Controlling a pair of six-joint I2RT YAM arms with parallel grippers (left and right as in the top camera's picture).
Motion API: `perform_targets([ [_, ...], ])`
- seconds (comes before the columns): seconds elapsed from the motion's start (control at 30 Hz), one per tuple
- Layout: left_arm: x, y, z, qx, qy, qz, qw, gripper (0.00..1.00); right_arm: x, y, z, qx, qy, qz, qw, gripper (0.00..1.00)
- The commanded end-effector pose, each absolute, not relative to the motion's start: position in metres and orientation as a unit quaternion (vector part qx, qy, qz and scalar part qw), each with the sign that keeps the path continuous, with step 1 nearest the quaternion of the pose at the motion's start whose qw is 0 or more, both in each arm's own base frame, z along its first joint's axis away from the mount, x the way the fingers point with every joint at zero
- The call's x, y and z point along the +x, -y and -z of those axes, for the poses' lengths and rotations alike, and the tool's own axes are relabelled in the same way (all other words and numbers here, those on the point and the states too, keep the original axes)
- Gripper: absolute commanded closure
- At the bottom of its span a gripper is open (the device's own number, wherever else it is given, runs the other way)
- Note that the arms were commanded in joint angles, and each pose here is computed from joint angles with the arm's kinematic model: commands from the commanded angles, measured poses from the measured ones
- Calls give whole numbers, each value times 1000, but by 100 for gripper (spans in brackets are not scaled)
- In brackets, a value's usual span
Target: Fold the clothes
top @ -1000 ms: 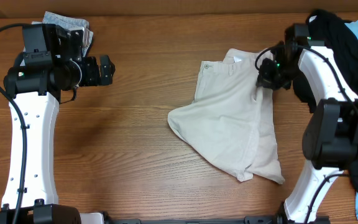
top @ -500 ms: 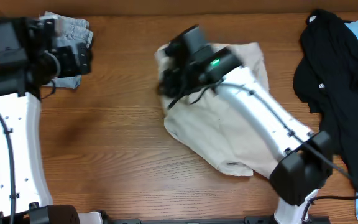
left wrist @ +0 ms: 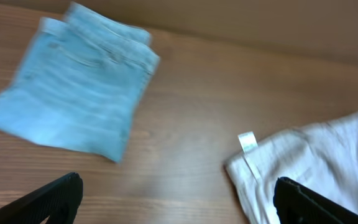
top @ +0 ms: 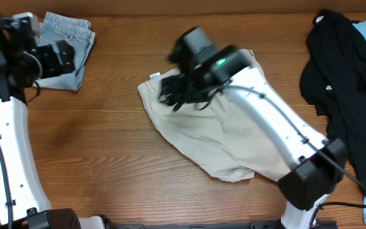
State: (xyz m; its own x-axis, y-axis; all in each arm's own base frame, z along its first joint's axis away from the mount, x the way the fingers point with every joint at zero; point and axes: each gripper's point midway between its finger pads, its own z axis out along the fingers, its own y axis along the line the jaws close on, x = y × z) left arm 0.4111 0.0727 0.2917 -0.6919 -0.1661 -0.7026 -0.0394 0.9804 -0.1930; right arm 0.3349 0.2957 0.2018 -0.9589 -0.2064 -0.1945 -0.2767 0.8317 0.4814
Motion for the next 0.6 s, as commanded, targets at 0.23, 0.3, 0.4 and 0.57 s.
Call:
perform_targets([
  [0.23,428,25,-200,121,-955,105,249,0,371,-185,-221,-27,-974,-205,98,23],
  [0.3,432,40,-175,133,-958,124,220,0,376,-175,-219,-17,-976,-193,104,23],
  [0.4,438,61,-138,139,-963,146,181,0,383,-161,-218,-3,-978,-174,115,23],
  [0.57,444,77,-89,74,-976,164,125,0,389,-148,-217,9,-979,-162,121,23],
])
